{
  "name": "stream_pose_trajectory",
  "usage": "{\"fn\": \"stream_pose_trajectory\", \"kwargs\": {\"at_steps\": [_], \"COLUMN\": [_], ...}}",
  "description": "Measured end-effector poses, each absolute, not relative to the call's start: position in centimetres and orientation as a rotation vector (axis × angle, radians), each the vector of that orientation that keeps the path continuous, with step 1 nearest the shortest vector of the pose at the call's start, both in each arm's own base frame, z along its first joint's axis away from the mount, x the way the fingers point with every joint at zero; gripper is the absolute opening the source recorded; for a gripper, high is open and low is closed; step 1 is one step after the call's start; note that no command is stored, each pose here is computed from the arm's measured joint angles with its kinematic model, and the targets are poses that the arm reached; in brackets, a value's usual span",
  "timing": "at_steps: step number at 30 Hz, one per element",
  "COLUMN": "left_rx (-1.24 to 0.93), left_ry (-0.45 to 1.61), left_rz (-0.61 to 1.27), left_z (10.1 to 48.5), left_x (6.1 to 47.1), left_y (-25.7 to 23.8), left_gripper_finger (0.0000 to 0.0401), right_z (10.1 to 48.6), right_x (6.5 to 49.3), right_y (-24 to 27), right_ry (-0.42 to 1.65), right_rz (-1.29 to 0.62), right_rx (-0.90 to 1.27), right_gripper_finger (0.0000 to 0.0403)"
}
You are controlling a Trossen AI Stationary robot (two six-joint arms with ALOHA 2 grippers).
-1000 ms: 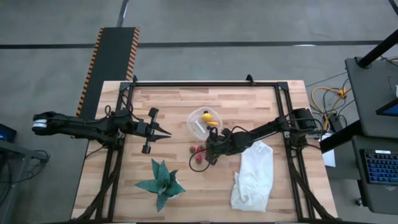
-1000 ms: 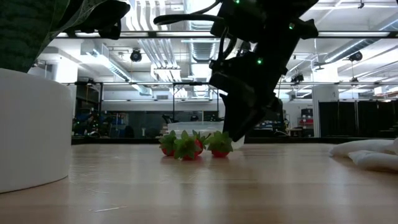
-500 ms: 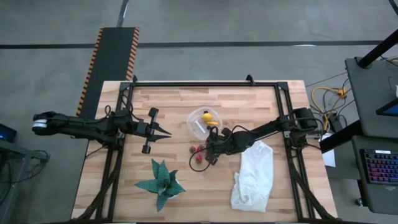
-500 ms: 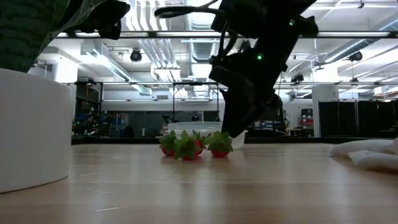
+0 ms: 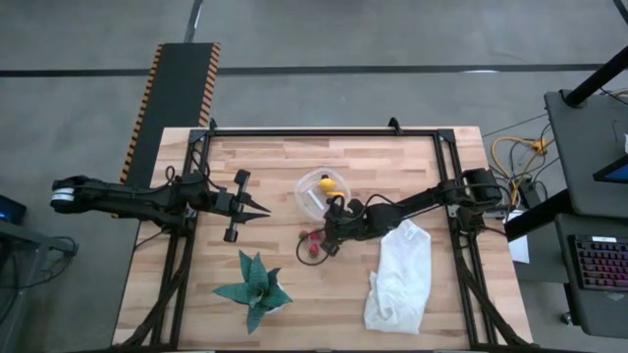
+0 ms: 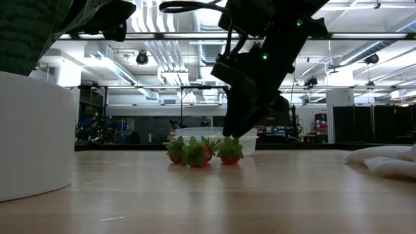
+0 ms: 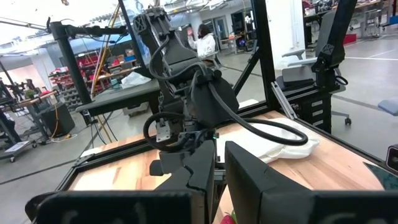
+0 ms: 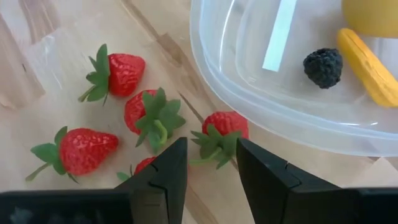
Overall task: Pick and placing Produce into tupperware
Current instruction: Put the strawberry into the bin
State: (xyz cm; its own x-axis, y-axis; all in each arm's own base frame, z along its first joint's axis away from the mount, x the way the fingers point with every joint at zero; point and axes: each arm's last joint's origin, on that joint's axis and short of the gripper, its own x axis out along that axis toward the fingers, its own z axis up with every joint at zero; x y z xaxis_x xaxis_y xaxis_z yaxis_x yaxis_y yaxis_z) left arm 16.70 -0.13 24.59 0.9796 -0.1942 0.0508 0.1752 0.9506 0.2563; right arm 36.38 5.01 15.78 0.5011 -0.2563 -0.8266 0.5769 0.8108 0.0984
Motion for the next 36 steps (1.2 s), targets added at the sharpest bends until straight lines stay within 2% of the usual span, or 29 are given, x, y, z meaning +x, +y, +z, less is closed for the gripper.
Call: {"fn": "stream_pose_trajectory", "kwargs": {"at_steps": [36], "left_rx": [0.254], "left_ry": [-0.076], "left_rz": [-0.188], "left_z": [24.6], "left_x": [16.69], "left_y": [-0.13], "left_gripper_finger": [0.0025], "right_z": [15.22], "right_x": [36.13], "right_y": [5.08], "right_ry": [0.911], "right_rz": [-0.533], "right_rx": [0.479], "right_gripper_finger": [0.0134]}}
